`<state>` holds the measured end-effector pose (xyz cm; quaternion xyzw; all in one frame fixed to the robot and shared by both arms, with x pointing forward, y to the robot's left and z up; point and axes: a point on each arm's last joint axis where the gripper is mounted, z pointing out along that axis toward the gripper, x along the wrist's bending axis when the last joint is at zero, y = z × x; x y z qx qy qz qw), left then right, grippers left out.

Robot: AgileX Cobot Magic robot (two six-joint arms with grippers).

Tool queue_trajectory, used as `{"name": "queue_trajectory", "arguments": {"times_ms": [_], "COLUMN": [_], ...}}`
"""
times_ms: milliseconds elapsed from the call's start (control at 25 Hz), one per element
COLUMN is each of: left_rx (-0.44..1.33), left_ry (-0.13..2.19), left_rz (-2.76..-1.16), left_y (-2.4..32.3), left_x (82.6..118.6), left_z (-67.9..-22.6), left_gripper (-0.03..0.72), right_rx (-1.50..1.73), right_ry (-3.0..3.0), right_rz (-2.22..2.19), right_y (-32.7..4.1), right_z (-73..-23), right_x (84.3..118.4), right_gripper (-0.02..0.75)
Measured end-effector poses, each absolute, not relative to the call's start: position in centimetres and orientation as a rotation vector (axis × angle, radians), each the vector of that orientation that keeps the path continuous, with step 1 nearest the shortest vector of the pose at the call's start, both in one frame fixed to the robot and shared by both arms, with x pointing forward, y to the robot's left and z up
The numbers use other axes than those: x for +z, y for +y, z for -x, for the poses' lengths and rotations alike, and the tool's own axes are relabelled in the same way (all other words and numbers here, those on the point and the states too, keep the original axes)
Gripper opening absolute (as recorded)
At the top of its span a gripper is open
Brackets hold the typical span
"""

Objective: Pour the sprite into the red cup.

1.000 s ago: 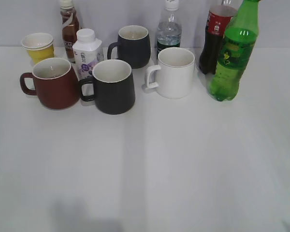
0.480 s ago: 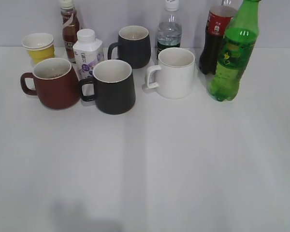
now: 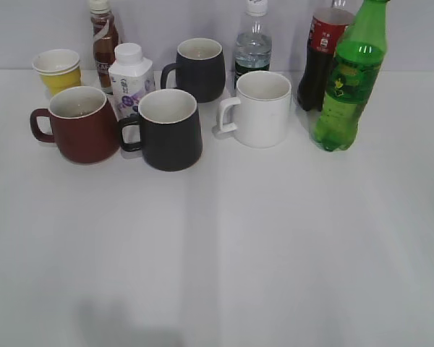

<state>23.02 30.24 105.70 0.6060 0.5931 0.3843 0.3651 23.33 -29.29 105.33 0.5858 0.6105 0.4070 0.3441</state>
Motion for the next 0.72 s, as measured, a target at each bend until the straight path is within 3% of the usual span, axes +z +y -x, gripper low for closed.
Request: {"name": "queue_trajectory", "arguments": {"times_ms": [720], "left_rx": [0.988], "left_ry": [1.525], "left_rz": [-1.558], "left_y": [30.24], "left_x": [105.7], "left_z": [-23.02], "left_gripper": [0.239], "right_rx": [1.057], "right_ry": [1.586], "right_rz": [-1.522], "right_y": [-29.29], "right_z": [-23.33], "right_x": [105.33], "right_gripper": [0.587]}}
